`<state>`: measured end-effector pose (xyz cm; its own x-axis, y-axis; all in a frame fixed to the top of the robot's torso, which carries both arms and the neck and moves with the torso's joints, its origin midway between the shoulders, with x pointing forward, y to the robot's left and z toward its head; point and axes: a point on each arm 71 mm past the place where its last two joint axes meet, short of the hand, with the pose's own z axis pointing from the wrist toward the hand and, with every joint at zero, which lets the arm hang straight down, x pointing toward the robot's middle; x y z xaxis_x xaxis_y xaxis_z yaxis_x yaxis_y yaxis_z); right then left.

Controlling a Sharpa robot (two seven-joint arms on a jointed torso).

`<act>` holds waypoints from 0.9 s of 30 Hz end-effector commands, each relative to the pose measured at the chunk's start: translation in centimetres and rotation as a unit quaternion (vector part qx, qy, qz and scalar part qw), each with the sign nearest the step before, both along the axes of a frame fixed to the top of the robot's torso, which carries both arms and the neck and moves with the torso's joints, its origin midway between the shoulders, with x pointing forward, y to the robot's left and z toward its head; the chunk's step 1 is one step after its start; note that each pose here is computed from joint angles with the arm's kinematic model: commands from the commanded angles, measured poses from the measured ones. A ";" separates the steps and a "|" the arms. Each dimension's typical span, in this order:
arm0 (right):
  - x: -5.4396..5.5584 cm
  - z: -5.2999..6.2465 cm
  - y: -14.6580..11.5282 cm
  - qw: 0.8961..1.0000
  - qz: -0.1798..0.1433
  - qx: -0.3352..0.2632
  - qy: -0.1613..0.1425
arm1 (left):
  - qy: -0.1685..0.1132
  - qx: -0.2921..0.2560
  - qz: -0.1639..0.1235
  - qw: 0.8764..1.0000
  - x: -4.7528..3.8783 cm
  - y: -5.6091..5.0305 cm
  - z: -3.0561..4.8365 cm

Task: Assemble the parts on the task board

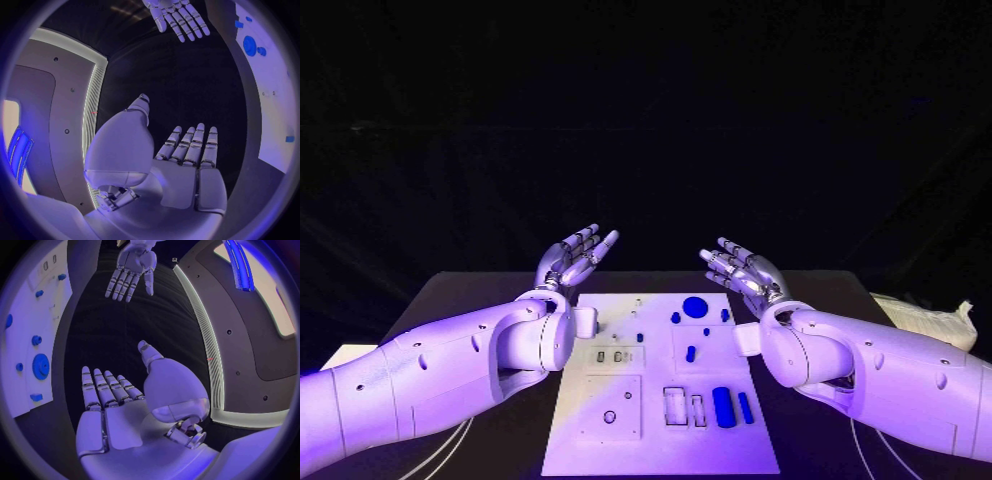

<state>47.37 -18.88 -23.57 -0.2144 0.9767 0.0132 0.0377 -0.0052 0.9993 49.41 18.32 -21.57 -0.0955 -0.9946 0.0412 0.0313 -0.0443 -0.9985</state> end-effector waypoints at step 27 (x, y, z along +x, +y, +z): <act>2.5 5.0 -0.9 0.879 0.116 -0.386 -0.254 | -0.010 -0.038 -0.081 0.996 -2.45 2.9 2.46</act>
<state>49.98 -20.01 -18.76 -0.2616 0.6920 -0.6729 -0.4451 0.5321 0.7202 47.16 21.59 -19.31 -0.2280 -0.9677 0.1074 0.0479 -0.1213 -0.9915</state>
